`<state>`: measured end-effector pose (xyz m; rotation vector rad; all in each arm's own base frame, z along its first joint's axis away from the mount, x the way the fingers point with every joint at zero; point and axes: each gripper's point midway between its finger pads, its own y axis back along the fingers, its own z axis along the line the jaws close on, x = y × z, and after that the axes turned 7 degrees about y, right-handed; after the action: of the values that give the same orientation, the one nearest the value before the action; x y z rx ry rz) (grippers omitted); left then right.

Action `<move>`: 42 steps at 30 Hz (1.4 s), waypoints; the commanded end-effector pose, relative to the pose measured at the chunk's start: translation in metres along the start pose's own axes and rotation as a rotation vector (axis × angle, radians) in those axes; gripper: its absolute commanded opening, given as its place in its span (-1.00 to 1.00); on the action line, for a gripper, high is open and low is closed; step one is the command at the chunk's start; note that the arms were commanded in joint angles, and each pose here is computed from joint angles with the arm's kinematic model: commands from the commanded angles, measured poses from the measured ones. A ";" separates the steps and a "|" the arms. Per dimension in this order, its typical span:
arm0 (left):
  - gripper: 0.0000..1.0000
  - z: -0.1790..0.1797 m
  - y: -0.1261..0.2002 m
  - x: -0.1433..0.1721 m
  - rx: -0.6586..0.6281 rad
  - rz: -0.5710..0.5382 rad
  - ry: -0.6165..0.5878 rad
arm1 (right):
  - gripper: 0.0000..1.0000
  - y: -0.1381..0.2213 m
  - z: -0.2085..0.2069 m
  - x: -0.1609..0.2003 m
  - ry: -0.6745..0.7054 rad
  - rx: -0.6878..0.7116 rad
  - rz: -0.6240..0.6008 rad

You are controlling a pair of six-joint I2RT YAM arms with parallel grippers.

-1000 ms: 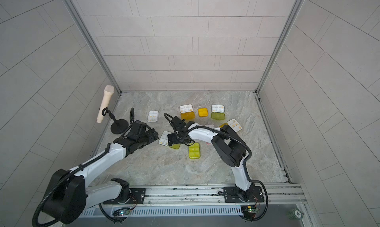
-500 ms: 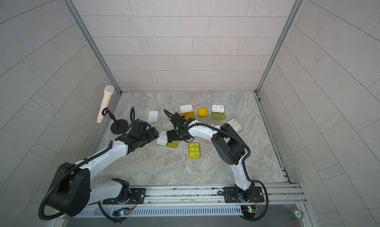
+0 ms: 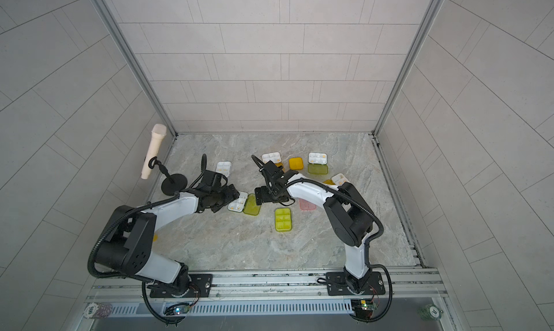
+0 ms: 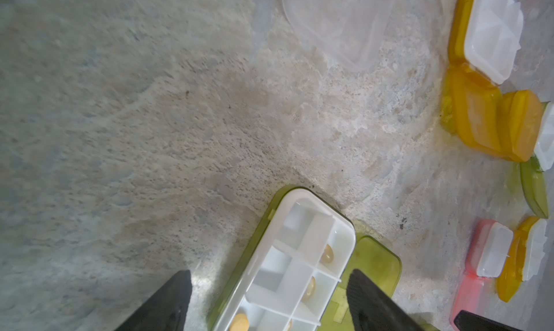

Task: Close pillboxes
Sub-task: Adjust the pillbox at the center of the board.

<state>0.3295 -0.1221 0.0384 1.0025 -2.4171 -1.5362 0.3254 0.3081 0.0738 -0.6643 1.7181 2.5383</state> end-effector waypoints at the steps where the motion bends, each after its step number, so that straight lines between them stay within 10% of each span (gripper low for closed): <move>1: 0.71 -0.003 -0.001 0.001 0.028 0.007 0.007 | 0.88 0.010 -0.007 0.001 0.006 0.022 -0.009; 42: 0.72 -0.030 0.001 0.038 0.144 0.089 -0.021 | 0.88 -0.030 0.005 -0.003 -0.017 -0.180 0.107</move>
<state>0.3070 -0.1644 0.0425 0.9078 -2.5648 -1.3682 0.3403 0.3210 0.0540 -0.5581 1.5986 2.7299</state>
